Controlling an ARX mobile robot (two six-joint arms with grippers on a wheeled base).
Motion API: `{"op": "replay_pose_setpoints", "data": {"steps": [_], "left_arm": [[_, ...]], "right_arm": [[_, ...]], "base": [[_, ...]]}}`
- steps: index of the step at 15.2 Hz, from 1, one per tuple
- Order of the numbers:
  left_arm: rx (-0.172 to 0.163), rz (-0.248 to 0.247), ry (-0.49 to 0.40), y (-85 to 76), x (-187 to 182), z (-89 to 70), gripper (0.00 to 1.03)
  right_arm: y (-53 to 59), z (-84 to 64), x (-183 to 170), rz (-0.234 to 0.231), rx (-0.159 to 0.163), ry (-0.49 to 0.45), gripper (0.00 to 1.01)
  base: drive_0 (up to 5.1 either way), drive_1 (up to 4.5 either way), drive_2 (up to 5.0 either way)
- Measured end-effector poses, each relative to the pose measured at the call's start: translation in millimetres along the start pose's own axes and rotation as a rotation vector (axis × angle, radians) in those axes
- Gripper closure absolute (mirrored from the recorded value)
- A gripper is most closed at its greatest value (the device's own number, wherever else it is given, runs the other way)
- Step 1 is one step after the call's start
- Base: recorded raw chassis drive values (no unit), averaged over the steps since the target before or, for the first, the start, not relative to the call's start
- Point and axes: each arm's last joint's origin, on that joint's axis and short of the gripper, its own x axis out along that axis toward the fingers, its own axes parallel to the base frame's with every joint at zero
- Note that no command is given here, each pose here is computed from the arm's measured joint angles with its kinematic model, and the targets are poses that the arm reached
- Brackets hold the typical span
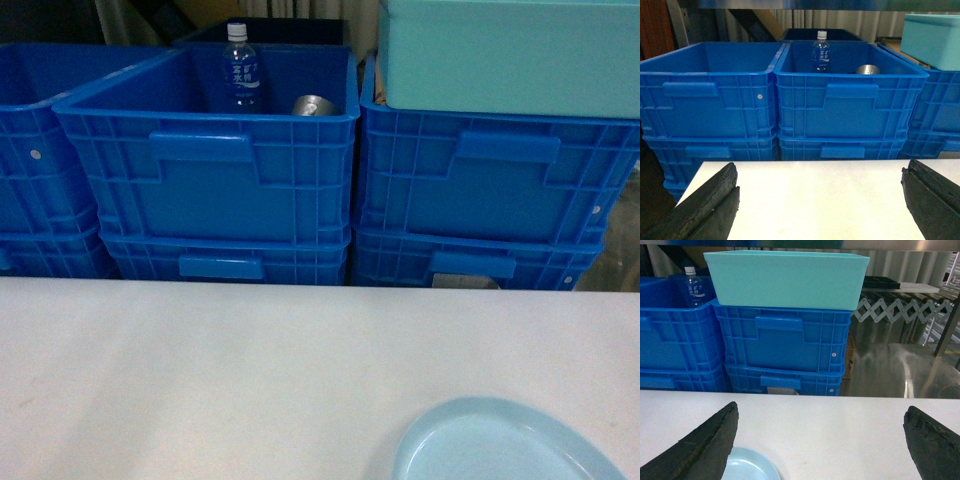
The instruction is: Place blue tray on left shelf second layer neatly
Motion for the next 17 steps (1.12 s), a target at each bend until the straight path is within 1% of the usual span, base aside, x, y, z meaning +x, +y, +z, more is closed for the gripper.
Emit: {"op": "replay_pose_setpoints", "data": {"steps": [1,2,3,4,5,7,8,9,10,12,13,14,15,16,17], "left_arm": [[0.000,0.000,0.000,0.0,0.0,0.0,0.05],[0.000,0.000,0.000,0.0,0.0,0.0,0.05],[0.000,0.000,0.000,0.0,0.0,0.0,0.05],[0.000,0.000,0.000,0.0,0.0,0.0,0.05],[0.000,0.000,0.000,0.0,0.0,0.0,0.05],[0.000,0.000,0.000,0.0,0.0,0.0,0.05],[0.000,0.000,0.000,0.0,0.0,0.0,0.05],[0.000,0.001,0.000,0.0,0.0,0.0,0.05],[0.000,0.000,0.000,0.0,0.0,0.0,0.05],[0.000,0.000,0.000,0.0,0.0,0.0,0.05],[0.000,0.000,0.000,0.0,0.0,0.0,0.05],[0.000,0.000,0.000,0.0,0.0,0.0,0.05],[0.000,0.000,0.000,0.0,0.0,0.0,0.05],[0.000,0.000,0.000,0.0,0.0,0.0,0.05],[0.000,0.000,0.000,0.0,0.0,0.0,0.05]], "right_arm": [[0.1,0.0,0.0,0.005,0.003,0.002,0.03],[0.4,3.0,4.0,0.034,0.019,-0.010,0.03],[-1.7,10.9,11.4,0.068,0.056,0.004,0.03],[-6.9,24.0,22.1,0.092,0.109,0.015,0.03],[-12.5,41.3,39.1,0.139,0.193,0.046,0.03],[-15.0,48.6,57.0,0.197,0.282,0.113,0.03],[-16.6,32.1,86.1,0.269,0.448,0.278,0.03],[-16.2,3.8,101.7,0.287,0.579,0.433,0.03],[-12.7,-20.1,109.8,0.274,0.666,0.540,0.03],[-11.8,-36.6,112.6,0.239,0.694,0.578,0.03],[-10.7,-43.1,111.5,0.231,0.694,0.591,0.03],[-9.7,-50.4,109.5,0.211,0.692,0.611,0.03],[-8.7,-59.6,105.0,0.189,0.684,0.637,0.03],[-9.2,-67.0,99.5,0.162,0.652,0.644,0.03],[-11.4,-70.1,95.3,0.147,0.629,0.640,0.03]], "base": [[0.0,0.00,0.0],[0.0,0.00,0.0],[0.0,0.00,0.0],[0.0,0.00,0.0],[0.0,0.00,0.0],[0.0,0.00,0.0],[0.0,0.00,0.0],[0.0,0.00,0.0],[0.0,0.00,0.0],[0.0,0.00,0.0],[0.0,0.00,0.0],[0.0,0.00,0.0],[0.0,0.00,0.0],[0.0,0.00,0.0],[0.0,0.00,0.0]]}}
